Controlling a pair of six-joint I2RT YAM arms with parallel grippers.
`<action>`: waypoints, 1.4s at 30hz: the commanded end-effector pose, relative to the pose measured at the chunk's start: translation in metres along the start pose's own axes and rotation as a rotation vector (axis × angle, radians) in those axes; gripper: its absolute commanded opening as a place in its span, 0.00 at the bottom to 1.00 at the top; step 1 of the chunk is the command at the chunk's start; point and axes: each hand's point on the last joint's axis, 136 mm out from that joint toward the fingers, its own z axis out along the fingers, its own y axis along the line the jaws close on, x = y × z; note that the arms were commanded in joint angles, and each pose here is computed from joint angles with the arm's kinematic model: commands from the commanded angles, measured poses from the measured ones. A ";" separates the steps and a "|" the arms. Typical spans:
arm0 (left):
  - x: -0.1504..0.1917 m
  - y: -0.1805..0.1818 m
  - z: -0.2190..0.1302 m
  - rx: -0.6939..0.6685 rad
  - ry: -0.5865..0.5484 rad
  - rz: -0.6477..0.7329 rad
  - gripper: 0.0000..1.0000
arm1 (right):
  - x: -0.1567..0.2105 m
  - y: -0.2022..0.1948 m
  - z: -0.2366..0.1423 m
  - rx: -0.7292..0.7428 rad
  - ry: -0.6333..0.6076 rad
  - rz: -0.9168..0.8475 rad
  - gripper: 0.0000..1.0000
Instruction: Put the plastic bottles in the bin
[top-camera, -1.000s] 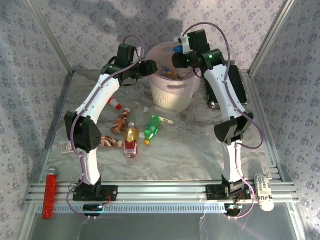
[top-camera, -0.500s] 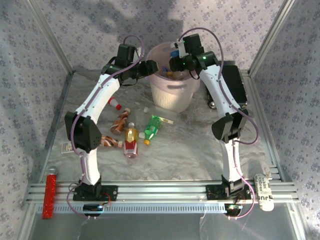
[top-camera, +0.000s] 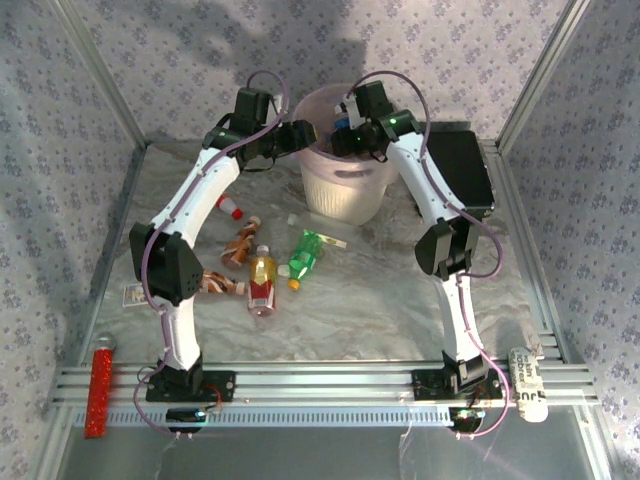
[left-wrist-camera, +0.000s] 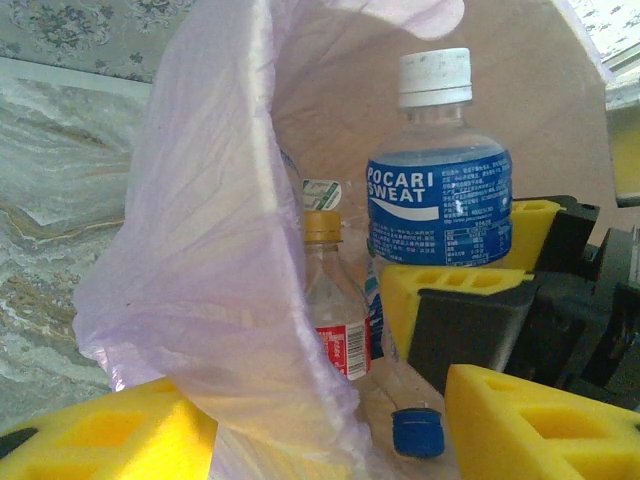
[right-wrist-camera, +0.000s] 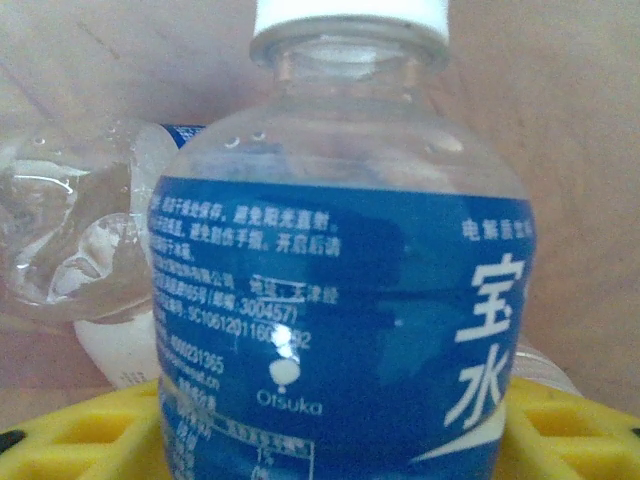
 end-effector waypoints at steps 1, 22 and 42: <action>0.023 0.012 0.013 -0.044 0.084 0.010 0.62 | 0.012 0.002 0.008 -0.009 0.046 -0.008 0.77; 0.021 0.006 0.007 -0.036 0.075 0.012 0.61 | -0.051 0.019 -0.146 0.031 -0.213 -0.151 0.99; 0.019 0.004 0.003 -0.031 0.068 0.025 0.62 | 0.111 0.086 -0.231 -0.168 -0.244 -0.396 0.96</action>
